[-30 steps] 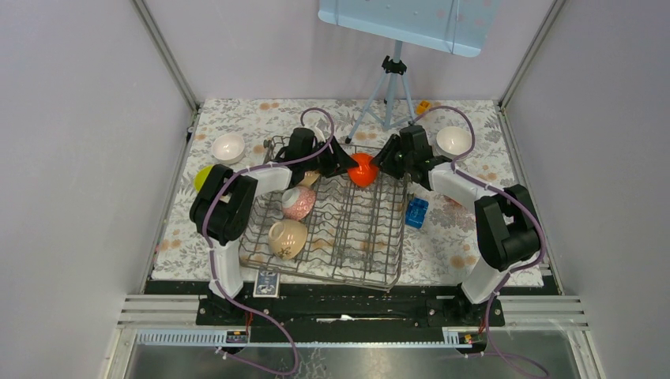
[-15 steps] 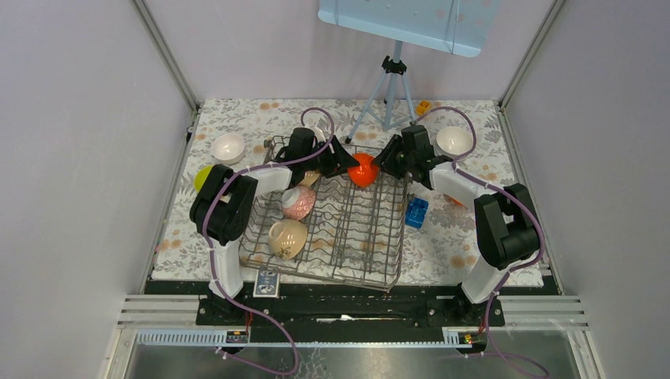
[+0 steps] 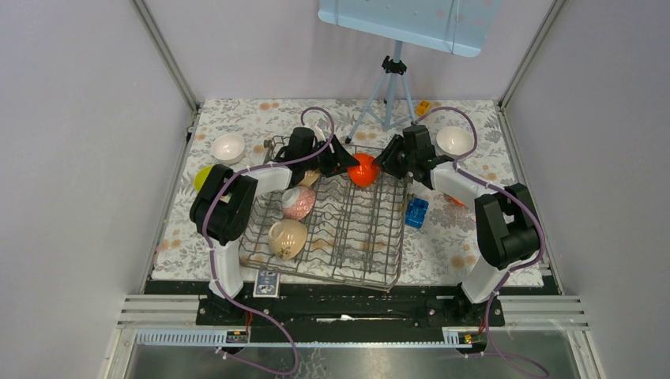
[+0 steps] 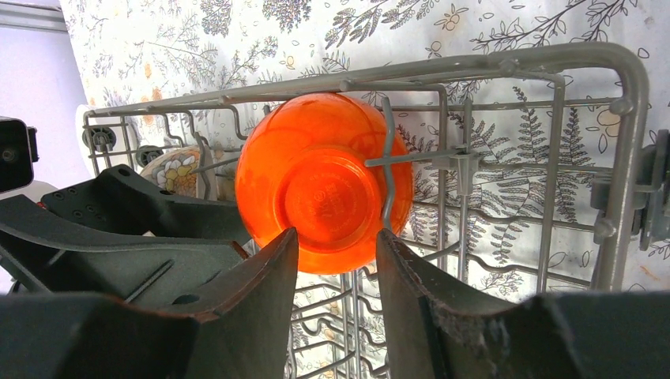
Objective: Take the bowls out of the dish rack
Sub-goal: Pick up the bowl from the dish rack.
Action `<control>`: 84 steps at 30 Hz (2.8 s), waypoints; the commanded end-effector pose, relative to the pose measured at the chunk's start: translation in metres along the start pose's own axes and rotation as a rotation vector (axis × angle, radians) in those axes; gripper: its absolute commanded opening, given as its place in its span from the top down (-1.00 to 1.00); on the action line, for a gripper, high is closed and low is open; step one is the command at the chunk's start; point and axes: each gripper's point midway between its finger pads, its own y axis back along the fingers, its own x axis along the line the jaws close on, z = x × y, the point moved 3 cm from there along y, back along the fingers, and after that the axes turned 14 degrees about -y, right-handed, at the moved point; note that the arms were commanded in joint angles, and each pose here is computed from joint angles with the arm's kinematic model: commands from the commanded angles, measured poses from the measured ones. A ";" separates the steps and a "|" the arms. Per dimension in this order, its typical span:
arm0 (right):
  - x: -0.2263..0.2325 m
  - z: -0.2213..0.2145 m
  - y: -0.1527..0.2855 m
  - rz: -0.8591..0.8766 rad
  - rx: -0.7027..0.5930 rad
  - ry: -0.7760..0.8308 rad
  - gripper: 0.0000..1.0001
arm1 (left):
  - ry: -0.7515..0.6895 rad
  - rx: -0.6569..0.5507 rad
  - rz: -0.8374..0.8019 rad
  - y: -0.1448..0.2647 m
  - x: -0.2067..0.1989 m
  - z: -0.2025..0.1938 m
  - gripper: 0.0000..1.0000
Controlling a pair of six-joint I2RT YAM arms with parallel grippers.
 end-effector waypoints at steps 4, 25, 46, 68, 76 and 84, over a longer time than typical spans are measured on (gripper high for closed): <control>0.003 0.004 0.000 0.026 -0.006 -0.006 0.01 | -0.095 -0.102 -0.078 0.013 -0.034 0.037 -0.16; -0.003 0.003 0.001 0.020 0.004 -0.004 0.02 | -0.126 -0.114 -0.087 0.022 -0.044 0.042 -0.18; -0.013 -0.002 -0.004 0.012 0.032 -0.014 0.10 | -0.100 -0.082 -0.216 0.013 -0.060 0.026 0.04; -0.023 -0.005 -0.003 0.003 0.054 -0.019 0.11 | -0.076 -0.068 -0.262 -0.010 -0.064 0.009 0.41; -0.023 -0.006 0.002 0.007 0.057 -0.015 0.10 | -0.077 -0.080 -0.269 -0.013 -0.063 0.009 0.80; -0.021 -0.003 0.017 -0.002 0.035 0.009 -0.12 | -0.084 -0.091 -0.297 -0.011 -0.067 0.011 1.00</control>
